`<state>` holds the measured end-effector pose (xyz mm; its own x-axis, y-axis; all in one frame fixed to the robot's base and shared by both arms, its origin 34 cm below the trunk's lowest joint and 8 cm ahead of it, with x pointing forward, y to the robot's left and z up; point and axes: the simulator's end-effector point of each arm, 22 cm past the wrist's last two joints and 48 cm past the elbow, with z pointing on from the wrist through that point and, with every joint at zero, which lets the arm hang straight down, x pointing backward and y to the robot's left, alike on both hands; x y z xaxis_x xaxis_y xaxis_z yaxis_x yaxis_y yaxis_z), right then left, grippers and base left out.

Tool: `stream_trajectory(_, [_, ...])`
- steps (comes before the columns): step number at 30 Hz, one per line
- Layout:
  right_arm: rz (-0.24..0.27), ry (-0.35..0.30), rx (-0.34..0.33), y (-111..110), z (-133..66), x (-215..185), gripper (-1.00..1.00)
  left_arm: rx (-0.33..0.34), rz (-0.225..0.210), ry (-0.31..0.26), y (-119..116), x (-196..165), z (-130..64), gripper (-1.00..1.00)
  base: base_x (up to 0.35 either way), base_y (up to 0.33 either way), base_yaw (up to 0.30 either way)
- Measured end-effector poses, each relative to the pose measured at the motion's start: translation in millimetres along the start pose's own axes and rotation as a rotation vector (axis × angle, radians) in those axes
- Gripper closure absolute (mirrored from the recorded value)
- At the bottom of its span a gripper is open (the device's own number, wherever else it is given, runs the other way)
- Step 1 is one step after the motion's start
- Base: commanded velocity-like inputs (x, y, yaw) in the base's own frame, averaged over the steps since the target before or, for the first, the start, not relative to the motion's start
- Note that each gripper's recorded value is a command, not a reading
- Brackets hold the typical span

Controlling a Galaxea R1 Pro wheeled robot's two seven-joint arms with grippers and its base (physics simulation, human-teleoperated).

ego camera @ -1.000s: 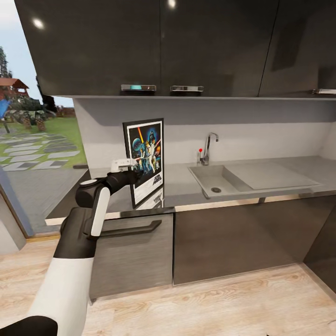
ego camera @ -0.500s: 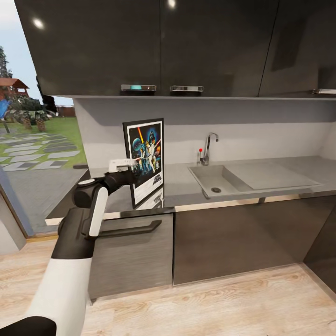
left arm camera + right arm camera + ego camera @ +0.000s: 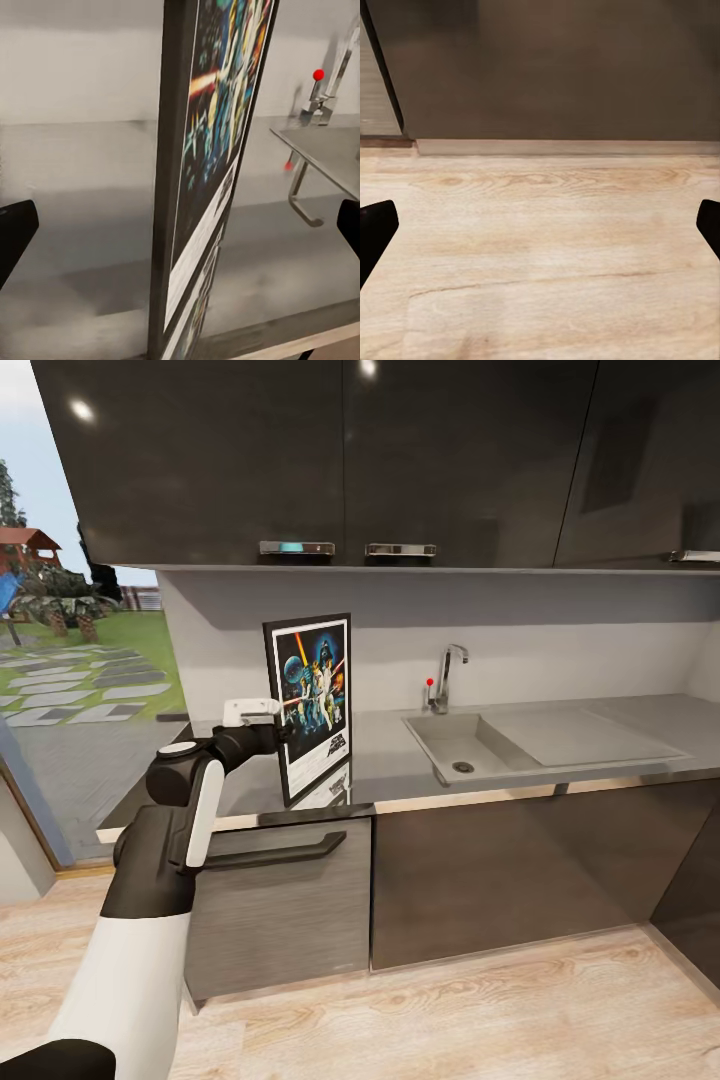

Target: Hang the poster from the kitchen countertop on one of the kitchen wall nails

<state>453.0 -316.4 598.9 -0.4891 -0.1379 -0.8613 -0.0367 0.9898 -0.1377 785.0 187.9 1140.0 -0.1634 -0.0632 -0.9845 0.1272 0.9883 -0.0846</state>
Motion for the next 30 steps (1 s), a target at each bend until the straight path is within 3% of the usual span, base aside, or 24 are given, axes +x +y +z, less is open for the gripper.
stream_trajectory(30, [0.000,0.000,0.000,0.0,-0.1,-0.1,-1.00,0.000,0.000,0.004,0.0,1.6,0.7,-1.00,0.058,-0.005,0.000])
